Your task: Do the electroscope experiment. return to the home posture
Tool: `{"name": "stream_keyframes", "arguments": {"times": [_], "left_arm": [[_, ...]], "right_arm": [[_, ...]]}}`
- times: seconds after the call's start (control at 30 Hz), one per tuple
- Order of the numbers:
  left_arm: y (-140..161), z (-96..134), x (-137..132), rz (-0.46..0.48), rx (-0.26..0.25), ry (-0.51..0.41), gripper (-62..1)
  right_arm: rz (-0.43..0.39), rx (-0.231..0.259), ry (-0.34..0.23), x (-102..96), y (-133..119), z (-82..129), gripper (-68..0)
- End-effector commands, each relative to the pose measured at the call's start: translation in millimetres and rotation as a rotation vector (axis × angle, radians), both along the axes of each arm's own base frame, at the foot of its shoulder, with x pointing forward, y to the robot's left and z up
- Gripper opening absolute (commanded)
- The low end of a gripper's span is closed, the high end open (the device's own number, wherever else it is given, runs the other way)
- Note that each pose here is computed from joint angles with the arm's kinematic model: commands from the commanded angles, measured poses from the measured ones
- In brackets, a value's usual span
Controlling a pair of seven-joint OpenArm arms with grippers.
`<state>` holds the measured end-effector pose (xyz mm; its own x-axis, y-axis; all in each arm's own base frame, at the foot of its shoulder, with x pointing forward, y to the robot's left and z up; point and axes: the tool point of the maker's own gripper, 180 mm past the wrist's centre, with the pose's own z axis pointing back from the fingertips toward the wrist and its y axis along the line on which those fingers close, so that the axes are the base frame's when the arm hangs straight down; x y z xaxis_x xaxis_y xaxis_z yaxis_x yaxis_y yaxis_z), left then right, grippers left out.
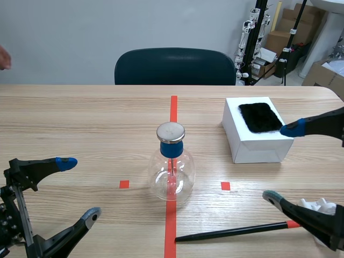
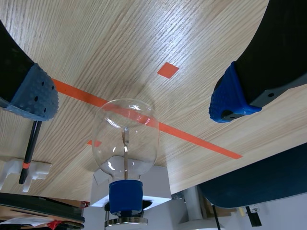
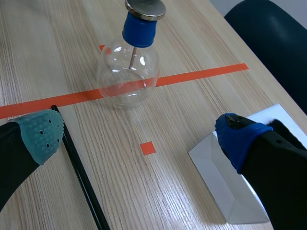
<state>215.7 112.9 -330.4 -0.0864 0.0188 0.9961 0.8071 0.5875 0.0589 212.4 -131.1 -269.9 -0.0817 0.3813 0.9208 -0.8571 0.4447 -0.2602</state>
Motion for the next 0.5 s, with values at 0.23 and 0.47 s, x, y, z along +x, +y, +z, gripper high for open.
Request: {"name": "stream_keyframes", "arguments": {"times": [0.23, 0.47], "left_arm": [[8.0, 11.8, 5.6, 0.023, -0.026, -0.03, 1.4], [29.2, 45.9, 2.0, 0.064, -0.109, -0.063, 1.4]], "right_arm": [[-0.16, 0.082, -0.037, -14.8, -20.7, 16.6, 0.4], [-0.22, 0.106, -0.055, -33.2, -20.0, 32.8, 0.4]]}}
